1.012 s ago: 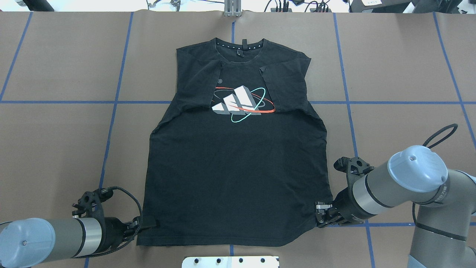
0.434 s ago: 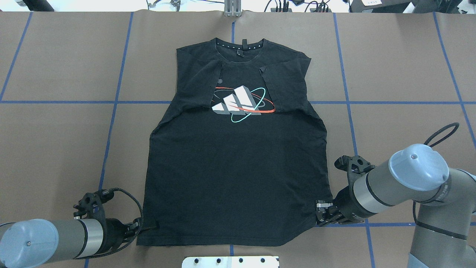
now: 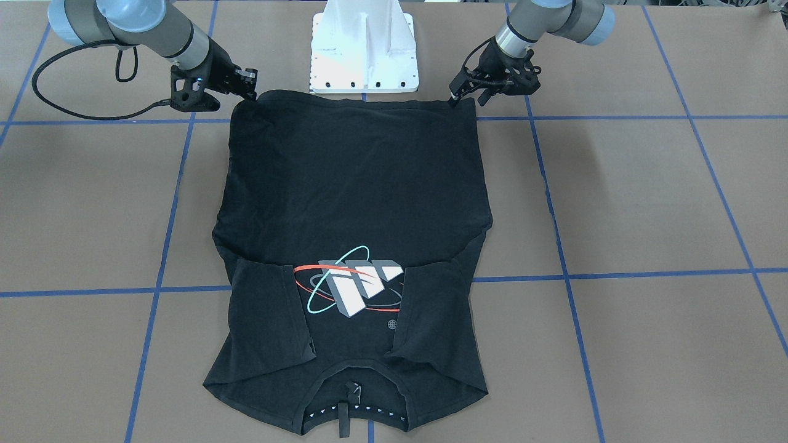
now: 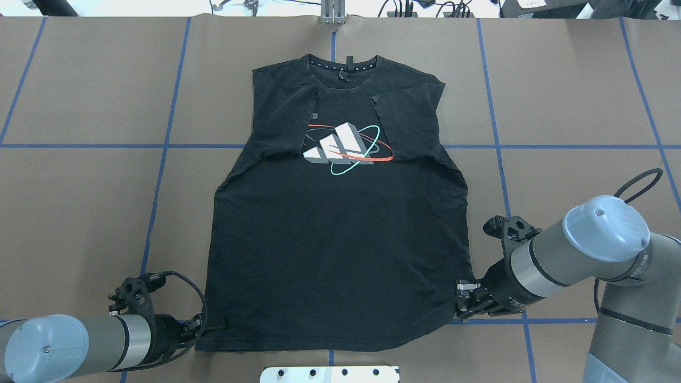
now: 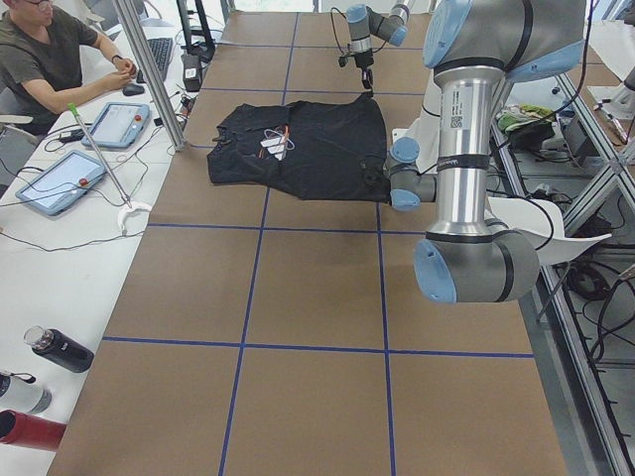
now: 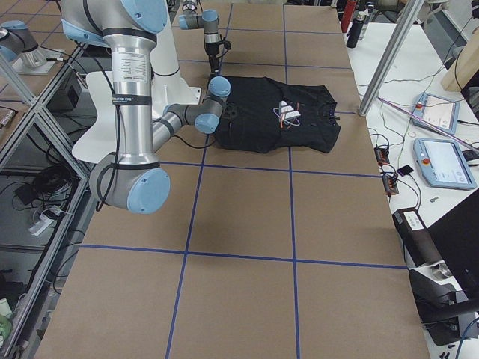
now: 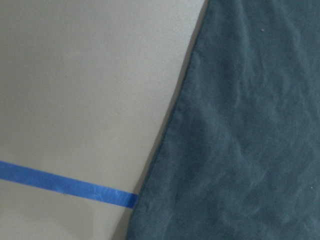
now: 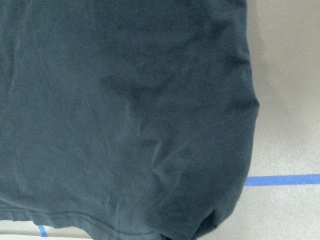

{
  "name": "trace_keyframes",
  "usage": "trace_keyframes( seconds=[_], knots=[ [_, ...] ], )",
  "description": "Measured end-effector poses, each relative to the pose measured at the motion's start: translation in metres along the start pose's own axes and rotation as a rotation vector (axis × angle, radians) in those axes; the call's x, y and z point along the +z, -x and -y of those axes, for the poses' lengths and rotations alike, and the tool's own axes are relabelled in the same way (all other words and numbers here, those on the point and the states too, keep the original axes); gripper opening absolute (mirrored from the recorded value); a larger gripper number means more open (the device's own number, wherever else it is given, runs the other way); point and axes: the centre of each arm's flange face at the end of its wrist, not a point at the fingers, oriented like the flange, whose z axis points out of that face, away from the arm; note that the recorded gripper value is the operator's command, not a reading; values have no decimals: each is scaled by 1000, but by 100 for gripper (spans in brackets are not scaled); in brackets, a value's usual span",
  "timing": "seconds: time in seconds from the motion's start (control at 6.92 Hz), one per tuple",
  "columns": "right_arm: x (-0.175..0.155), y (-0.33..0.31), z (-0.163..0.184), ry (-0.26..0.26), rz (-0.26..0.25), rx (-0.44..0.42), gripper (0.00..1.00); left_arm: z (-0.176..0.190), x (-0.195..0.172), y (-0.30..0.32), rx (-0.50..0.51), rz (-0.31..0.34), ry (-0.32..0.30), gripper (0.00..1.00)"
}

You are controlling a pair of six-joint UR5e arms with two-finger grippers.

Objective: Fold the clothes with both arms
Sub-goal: 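Grasp both hem corners with the left and right grippers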

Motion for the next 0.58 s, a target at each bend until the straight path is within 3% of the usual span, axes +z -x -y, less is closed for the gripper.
trace_keyframes(
  seconds=[0.58],
  knots=[
    [-6,-1,4,5,6,8,0,-9,5,3,6,9,15,85]
  ],
)
